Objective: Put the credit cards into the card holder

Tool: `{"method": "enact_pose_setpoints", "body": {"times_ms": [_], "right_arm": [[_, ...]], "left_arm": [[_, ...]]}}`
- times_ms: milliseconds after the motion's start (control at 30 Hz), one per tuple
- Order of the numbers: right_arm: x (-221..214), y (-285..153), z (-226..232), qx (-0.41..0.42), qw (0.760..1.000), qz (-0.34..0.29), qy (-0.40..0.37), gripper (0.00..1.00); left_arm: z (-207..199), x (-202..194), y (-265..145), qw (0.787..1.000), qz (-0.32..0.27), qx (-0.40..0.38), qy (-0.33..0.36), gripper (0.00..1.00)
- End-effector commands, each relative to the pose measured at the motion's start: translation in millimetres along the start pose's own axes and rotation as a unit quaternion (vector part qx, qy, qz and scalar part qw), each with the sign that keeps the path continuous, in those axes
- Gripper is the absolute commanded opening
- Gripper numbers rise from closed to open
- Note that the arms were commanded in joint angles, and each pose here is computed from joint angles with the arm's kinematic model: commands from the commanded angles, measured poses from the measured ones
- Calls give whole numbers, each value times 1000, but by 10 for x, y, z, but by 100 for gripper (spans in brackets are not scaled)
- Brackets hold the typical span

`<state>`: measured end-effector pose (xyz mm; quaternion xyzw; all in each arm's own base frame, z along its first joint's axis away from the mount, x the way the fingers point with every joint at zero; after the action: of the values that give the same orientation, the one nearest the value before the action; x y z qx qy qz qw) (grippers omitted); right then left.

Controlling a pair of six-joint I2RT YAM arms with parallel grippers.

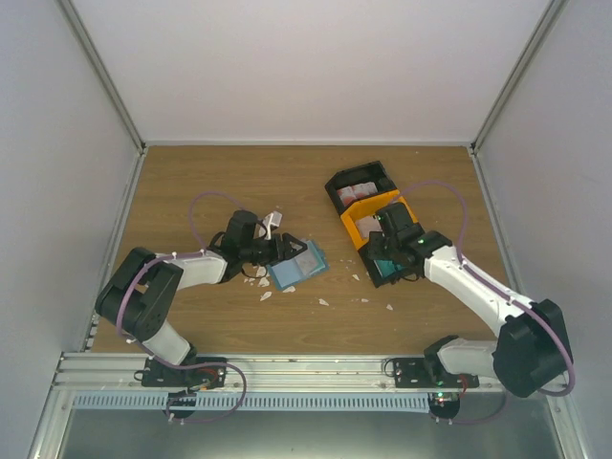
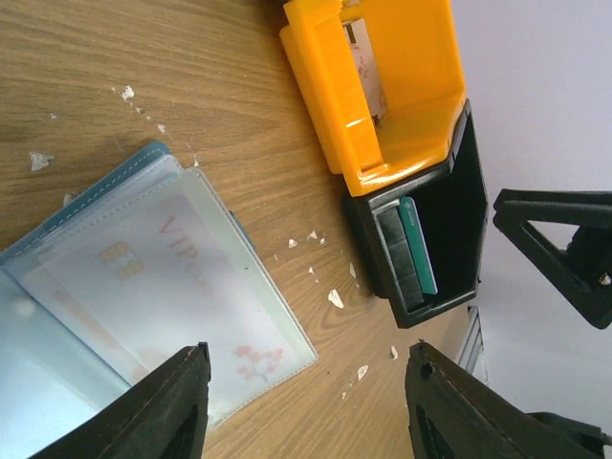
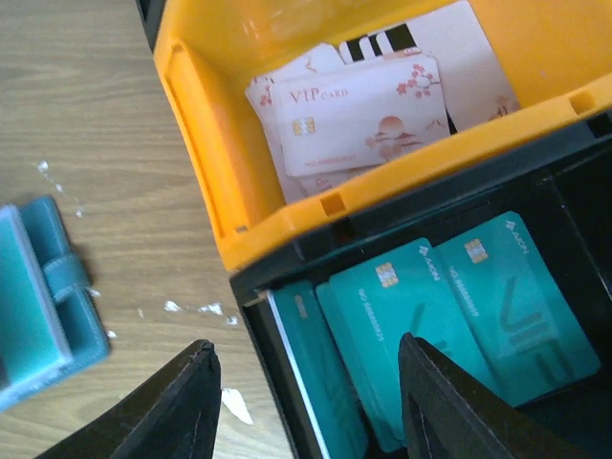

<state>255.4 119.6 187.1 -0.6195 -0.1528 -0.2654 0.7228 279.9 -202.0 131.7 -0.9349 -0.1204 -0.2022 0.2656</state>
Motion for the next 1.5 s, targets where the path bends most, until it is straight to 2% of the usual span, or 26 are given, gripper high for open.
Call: {"method": "enact_pose_setpoints", "body": {"times_ms": [0, 133, 367, 633, 1133, 1467], "right_arm": [[-92, 18, -62, 19, 998, 34, -46, 55], [-140, 188, -64, 8, 997, 58, -59, 56], [-180, 461, -78, 7, 995, 78, -63, 56], [-216, 516, -22, 53, 993, 92, -53, 56], [-255, 445, 13, 90, 989, 103, -52, 50], [-243, 406, -28, 71, 992, 95, -43, 40]], "left_arm": [[23, -49, 41, 1000, -3, 0, 13, 54], [33, -55, 157, 1000, 17, -9, 15, 46], [-13, -4, 452, 998, 54, 3, 34, 43], [218, -24, 704, 995, 86, 57, 4, 40], [-47, 51, 616, 996, 77, 24, 35, 42], [14, 32, 629, 996, 73, 40, 31, 41]]}}
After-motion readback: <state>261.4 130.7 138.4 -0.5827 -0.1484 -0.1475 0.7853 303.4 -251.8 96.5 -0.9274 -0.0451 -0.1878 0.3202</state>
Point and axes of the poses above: each gripper's point midway between its finger pads, its own y axis out along the fingers, its own z axis along the line the jaws close on, x = y × z, the point moved 8 cm from there along -y, back along the fingers, and after that the axes turned 7 degrees about y, right-handed, at the moved point
